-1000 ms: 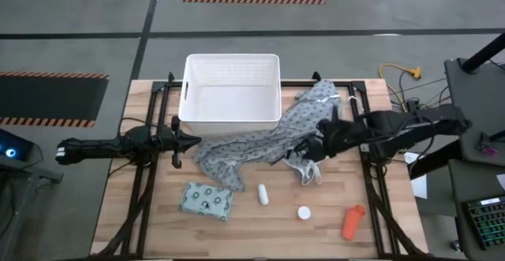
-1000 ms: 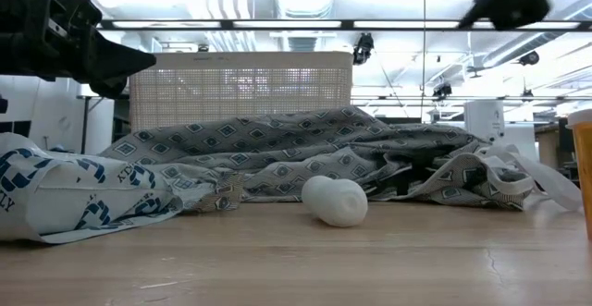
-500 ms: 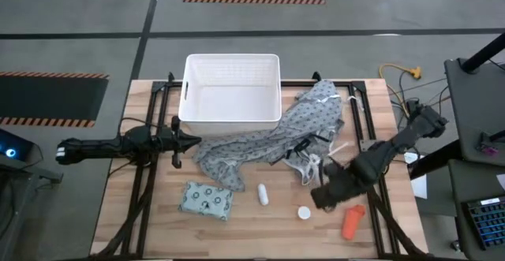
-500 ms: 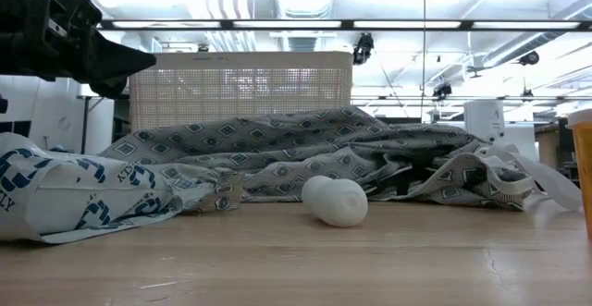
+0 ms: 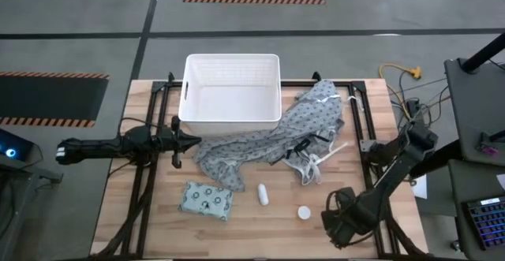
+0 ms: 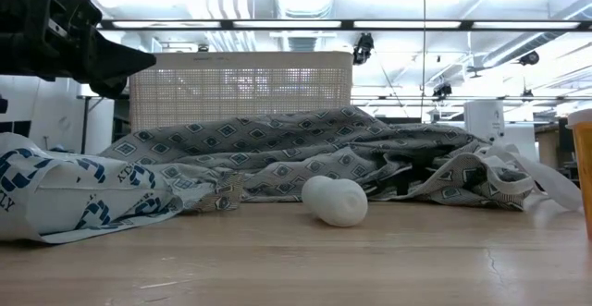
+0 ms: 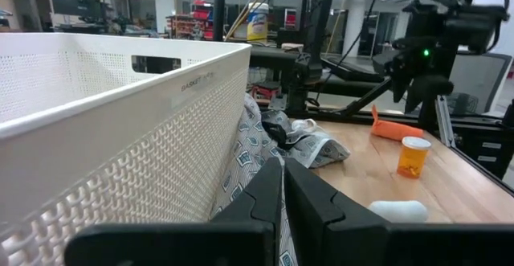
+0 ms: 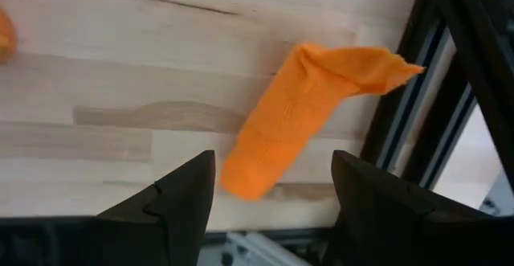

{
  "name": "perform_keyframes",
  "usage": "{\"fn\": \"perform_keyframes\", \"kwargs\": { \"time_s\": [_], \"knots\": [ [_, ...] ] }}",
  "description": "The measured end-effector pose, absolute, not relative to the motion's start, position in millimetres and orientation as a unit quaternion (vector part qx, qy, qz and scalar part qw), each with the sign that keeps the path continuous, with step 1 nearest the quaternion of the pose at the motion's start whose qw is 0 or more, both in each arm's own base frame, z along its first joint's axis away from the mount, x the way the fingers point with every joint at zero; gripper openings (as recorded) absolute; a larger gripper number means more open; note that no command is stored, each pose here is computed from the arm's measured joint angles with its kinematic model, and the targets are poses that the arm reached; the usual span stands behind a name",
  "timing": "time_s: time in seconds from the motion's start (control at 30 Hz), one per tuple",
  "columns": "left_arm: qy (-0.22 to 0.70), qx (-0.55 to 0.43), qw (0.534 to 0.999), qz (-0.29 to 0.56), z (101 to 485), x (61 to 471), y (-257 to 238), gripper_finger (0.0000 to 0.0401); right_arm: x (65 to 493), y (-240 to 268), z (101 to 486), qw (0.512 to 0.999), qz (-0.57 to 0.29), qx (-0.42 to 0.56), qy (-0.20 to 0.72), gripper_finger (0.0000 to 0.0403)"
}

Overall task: Pick & place medical supplies in basket/bin
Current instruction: Put the orange bandage into the white bin

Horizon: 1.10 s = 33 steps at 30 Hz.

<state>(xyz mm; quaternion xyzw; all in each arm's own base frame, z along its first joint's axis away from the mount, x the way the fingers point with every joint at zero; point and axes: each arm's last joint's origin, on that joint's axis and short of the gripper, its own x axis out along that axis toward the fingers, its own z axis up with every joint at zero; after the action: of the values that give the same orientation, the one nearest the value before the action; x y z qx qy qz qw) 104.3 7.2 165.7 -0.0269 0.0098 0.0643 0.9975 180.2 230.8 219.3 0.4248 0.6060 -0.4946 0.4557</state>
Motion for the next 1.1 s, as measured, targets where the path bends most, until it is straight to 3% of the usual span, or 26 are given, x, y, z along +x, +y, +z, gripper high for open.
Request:
{"fn": "perform_keyframes", "kwargs": {
  "time_s": [0.8, 1.1],
  "knots": [
    [0.01, -0.027, 0.998, 0.064, 166, 104, 7, 0.0, 176, 256, 160, 0.44, -0.56, 0.344, 0.612, 0.0237],
    [0.009, -0.031, 0.997, 0.064, 166, 104, 7, 0.0, 179, 265, 129, 0.45, -0.534, 0.338, 0.631, 0.0232]
  ]
}}
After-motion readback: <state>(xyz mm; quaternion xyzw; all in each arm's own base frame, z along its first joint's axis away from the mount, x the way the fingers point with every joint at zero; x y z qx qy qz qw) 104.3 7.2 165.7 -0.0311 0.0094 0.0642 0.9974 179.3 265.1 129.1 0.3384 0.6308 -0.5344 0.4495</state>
